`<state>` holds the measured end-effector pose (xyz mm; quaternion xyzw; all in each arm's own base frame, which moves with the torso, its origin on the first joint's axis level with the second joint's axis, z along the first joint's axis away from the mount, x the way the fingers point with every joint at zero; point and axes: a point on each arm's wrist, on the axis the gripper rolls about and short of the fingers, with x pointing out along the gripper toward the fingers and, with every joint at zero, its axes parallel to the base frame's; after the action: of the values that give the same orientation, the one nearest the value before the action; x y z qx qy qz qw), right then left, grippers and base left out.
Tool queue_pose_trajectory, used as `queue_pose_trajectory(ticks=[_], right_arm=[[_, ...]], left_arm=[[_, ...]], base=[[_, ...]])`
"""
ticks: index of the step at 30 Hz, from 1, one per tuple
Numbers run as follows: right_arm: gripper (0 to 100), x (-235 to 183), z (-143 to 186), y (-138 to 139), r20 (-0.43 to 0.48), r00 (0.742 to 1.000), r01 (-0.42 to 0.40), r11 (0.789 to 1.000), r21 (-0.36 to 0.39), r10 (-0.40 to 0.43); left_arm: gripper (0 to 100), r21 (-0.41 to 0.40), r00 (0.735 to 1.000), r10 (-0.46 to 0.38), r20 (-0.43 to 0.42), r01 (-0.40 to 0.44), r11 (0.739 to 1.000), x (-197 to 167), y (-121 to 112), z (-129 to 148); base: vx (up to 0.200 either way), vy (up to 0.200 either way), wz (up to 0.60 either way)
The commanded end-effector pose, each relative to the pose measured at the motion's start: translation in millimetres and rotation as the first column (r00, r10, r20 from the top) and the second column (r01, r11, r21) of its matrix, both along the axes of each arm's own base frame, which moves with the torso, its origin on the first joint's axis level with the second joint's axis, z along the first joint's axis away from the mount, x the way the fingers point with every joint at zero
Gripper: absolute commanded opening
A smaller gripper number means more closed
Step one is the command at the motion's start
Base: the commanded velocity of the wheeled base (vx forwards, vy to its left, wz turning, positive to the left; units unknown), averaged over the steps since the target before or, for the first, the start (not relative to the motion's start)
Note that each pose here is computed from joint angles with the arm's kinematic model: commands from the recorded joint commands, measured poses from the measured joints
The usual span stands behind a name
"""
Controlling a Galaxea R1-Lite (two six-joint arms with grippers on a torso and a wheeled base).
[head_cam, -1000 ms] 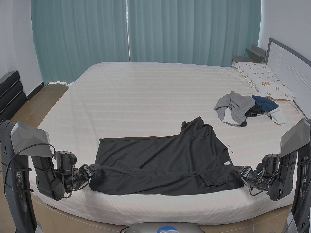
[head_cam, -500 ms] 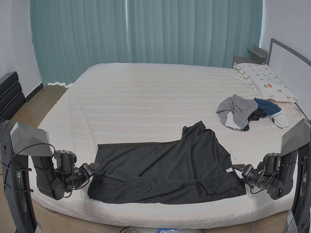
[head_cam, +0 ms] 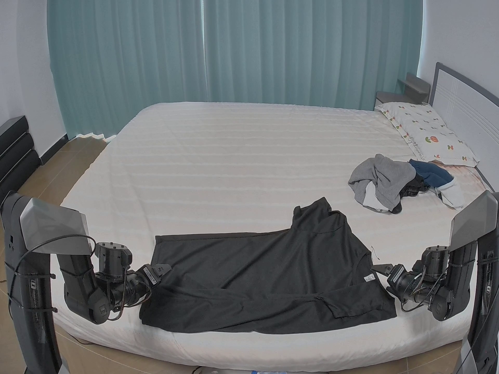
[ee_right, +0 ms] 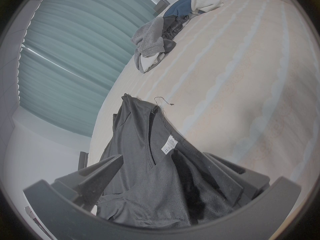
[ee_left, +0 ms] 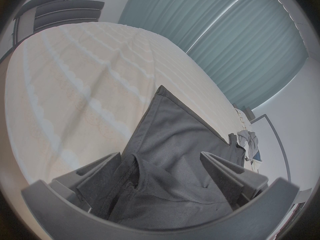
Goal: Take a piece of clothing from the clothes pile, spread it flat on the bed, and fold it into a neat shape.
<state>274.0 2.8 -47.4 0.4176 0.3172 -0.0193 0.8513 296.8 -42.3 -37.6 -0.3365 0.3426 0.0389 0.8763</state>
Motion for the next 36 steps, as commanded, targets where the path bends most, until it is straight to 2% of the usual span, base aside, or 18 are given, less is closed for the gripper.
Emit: queue_pose_trajectory(ticks=[1, 4, 5, 10, 13, 16, 26, 34, 35, 36], right_arm=[[100, 0.7, 0.7, 0.1, 0.012, 1.0, 0.0, 1.0, 0.0, 0.0], [100, 0.7, 0.7, 0.1, 0.011, 1.0, 0.0, 1.0, 0.002, -0.001], [100, 0.7, 0.7, 0.1, 0.011, 1.0, 0.0, 1.0, 0.002, -0.001], [100, 0.3, 0.6, 0.1, 0.01, 1.0, -0.001, 1.0, 0.002, 0.001], [100, 0.3, 0.6, 0.1, 0.01, 1.0, 0.0, 1.0, 0.0, 0.0], [100, -0.1, 0.5, 0.5, 0.009, 1.0, -0.002, 1.0, 0.0, 0.002], [100, -0.9, 0.0, 1.0, 0.005, 1.0, -0.006, 1.0, -0.003, 0.006], [100, -0.9, 0.0, 1.0, 0.005, 1.0, -0.006, 1.0, -0.003, 0.006], [100, -1.0, -0.4, 1.4, 0.004, 1.0, -0.007, 1.0, -0.003, 0.008], [100, -1.1, -1.3, 1.4, 0.001, 1.0, -0.008, 1.0, -0.004, 0.008]], left_arm=[[100, 0.001, 1.0, -0.009, 0.007, 0.009, 1.0, 2.9, -2.5, -1.3], [100, 0.006, 1.0, -0.008, -0.006, 0.008, 1.0, 3.1, -2.0, -6.2], [0, 0.011, 1.0, -0.01, -0.01, 0.01, 1.0, 2.9, -1.9, -7.6], [0, 0.079, 1.0, 0.02, -0.024, -0.018, 0.997, -1.4, 1.0, -11.3], [0, 0.117, 0.997, 0.08, -0.021, -0.077, 0.99, 1.3, 6.6, -15.0], [0, 0.123, 0.995, 0.103, -0.011, -0.101, 0.987, 2.0, 10.5, -14.0], [0, 0.126, 0.994, 0.111, -0.019, -0.108, 0.986, 0.2, 12.2, -15.4], [0, 0.1, 0.994, 0.108, 0.007, -0.108, 0.989, 1.3, 11.3, -6.6], [100, 0.088, 0.995, 0.102, 0.015, -0.103, 0.991, 1.6, 10.1, -3.8], [100, 0.074, 0.995, 0.096, 0.012, -0.097, 0.992, 1.5, 9.0, -3.8]], base=[[0.0, 0.0, 0.0], [0.0, 0.0, 0.0], [0.0, 0.0, 0.0], [0.0, 0.0, 0.0], [0.0, 0.0, 0.0], [0.0, 0.0, 0.0], [0.0, 0.0, 0.0], [0.0, 0.0, 0.0], [0.0, 0.0, 0.0], [0.0, 0.0, 0.0]])
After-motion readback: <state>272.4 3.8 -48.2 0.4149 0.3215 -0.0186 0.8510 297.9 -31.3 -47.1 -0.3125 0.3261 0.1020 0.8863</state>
